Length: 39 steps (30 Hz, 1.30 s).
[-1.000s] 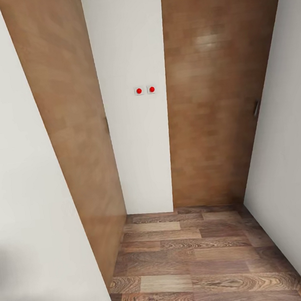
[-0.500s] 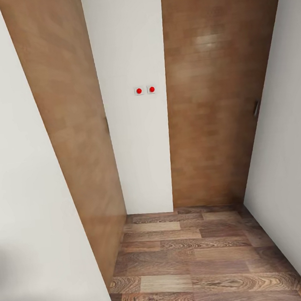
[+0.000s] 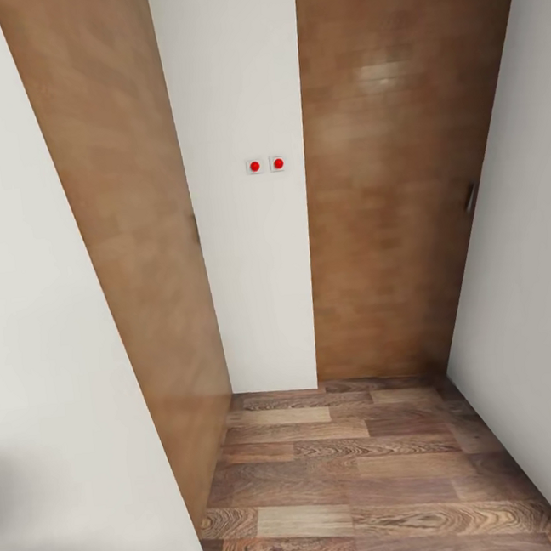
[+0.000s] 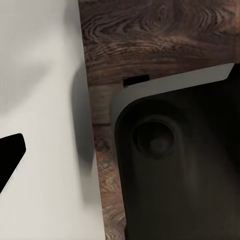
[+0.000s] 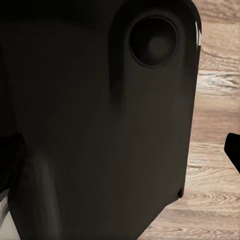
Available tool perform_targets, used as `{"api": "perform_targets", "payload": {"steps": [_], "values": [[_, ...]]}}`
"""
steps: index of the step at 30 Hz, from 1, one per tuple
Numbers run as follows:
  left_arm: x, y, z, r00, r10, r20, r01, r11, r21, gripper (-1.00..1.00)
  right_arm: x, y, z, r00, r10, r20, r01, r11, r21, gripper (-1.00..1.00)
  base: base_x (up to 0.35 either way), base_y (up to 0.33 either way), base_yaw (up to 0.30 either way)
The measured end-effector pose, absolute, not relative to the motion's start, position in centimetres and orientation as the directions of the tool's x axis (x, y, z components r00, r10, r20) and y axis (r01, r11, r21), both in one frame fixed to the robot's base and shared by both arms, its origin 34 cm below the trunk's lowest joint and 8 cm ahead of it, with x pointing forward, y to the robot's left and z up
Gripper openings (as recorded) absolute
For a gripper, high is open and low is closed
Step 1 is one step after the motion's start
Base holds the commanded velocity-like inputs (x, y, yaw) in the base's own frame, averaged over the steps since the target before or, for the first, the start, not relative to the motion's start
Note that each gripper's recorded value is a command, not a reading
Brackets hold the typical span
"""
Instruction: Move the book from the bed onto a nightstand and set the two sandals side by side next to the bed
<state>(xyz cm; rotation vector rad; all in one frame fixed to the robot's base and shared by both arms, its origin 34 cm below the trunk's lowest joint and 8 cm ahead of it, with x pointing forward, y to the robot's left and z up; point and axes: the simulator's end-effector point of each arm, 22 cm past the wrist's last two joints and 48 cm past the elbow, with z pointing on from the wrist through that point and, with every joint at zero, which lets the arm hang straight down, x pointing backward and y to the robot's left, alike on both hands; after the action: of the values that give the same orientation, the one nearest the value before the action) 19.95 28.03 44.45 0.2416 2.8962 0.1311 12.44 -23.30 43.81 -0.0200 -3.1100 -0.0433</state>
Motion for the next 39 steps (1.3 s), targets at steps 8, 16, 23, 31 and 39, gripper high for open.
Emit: {"api": "perform_targets", "payload": {"steps": [8, 16, 23, 31, 39], "values": [[19.97, 28.02, 44.45, -0.959, 0.174, -0.223, 0.153, 0.982, 0.108, 1.00, 12.43, -23.27, 43.81, -0.999, 0.012, 0.032, 0.013, 1.000, 0.028, 1.00, 0.033, 0.010, 0.000], [20.06, 28.00, 44.47, -0.958, 0.174, -0.227, 0.152, 0.982, 0.107, 1.00, 12.46, -23.31, 43.81, -0.999, 0.012, 0.031, 0.013, 1.000, 0.028, 1.00, 0.008, 0.002, 0.000], [20.09, 28.00, 44.48, -0.958, 0.173, -0.228, 0.152, 0.982, 0.107, 1.00, 12.44, -23.28, 43.81, -0.999, 0.012, 0.032, 0.013, 1.000, 0.028, 1.00, 0.003, 0.026, 0.000], [20.10, 28.00, 44.48, -0.958, 0.174, -0.229, 0.152, 0.982, 0.107, 1.00, 12.47, -23.28, 43.81, -0.999, 0.012, 0.031, 0.013, 1.000, 0.028, 1.00, 0.001, 0.048, 0.000], [20.12, 28.00, 44.48, -0.958, 0.173, -0.229, 0.152, 0.982, 0.107, 1.00, 12.54, -23.27, 43.81, -0.999, 0.012, 0.029, 0.013, 1.000, 0.028, 1.00, 0.000, 0.015, 0.000]]}}
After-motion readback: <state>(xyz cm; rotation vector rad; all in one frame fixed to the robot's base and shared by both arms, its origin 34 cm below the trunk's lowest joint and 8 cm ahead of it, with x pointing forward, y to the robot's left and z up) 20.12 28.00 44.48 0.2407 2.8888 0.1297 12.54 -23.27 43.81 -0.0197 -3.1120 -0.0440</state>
